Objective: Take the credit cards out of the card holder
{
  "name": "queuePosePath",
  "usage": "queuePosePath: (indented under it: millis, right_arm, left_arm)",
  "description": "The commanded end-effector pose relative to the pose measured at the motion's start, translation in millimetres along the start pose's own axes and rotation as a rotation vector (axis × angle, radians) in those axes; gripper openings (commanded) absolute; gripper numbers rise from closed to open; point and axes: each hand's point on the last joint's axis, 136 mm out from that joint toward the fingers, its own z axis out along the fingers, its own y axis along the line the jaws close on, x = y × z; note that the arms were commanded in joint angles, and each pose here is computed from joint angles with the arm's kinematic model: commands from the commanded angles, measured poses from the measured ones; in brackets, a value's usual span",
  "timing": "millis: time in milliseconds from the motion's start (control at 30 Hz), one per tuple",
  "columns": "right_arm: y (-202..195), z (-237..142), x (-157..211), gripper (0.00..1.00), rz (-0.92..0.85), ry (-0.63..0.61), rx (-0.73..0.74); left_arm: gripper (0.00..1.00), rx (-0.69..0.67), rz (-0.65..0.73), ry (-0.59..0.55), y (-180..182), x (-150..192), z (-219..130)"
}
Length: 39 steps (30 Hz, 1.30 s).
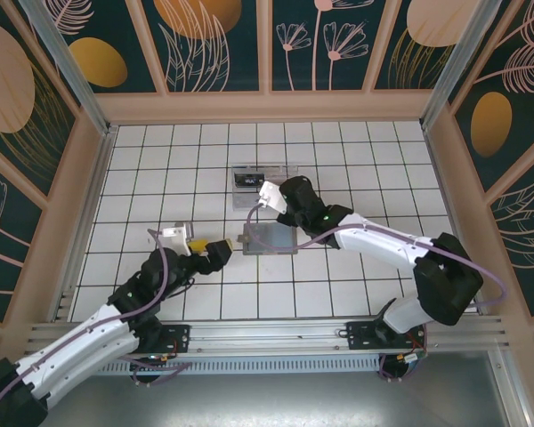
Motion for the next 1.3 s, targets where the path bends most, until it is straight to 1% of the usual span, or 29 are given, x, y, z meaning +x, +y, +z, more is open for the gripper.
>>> queuePosePath:
  millis: [0, 133, 267, 433, 567, 1033, 1267]
  right_arm:
    - [-10.3, 7.4, -2.2, 0.0, -0.21, 0.009, 0.066]
    - [-9.8, 17.5, -1.3, 0.0, -0.233, 0.012, 0.044]
    - [-7.0, 32.3, 10.7, 0.0, -0.273, 0.05, 0.027]
    - [-13.6, 43.6, 13.5, 0.0, -0.268, 0.061, 0.036]
    - [-18.7, 46.6, 9.4, 0.0, -0.286, 0.06, 0.05]
    - [-7.3, 63.7, 16.2, 0.0, -0.301, 0.087, -0.009]
    - [-9.6, 61.4, 17.5, 0.0, -0.293, 0.088, -0.003]
  left_arm:
    - [0.98, -0.031, 0.0, -0.027, 11.9, 0.6, -6.4]
    - [0.99, -0.029, 0.013, -0.038, 12.4, -0.6, -9.4]
    - [0.98, -0.04, 0.018, -0.031, 14.6, 0.8, -8.5]
    - [0.99, -0.053, 0.021, -0.028, 16.8, 1.4, -8.4]
    - [0.98, -0.063, 0.027, -0.029, 18.9, 1.4, -8.5]
    - [0.99, -0.078, 0.032, -0.029, 21.8, 1.7, -8.7]
    - [0.98, -0.086, 0.035, -0.029, 23.7, 2.4, -8.7]
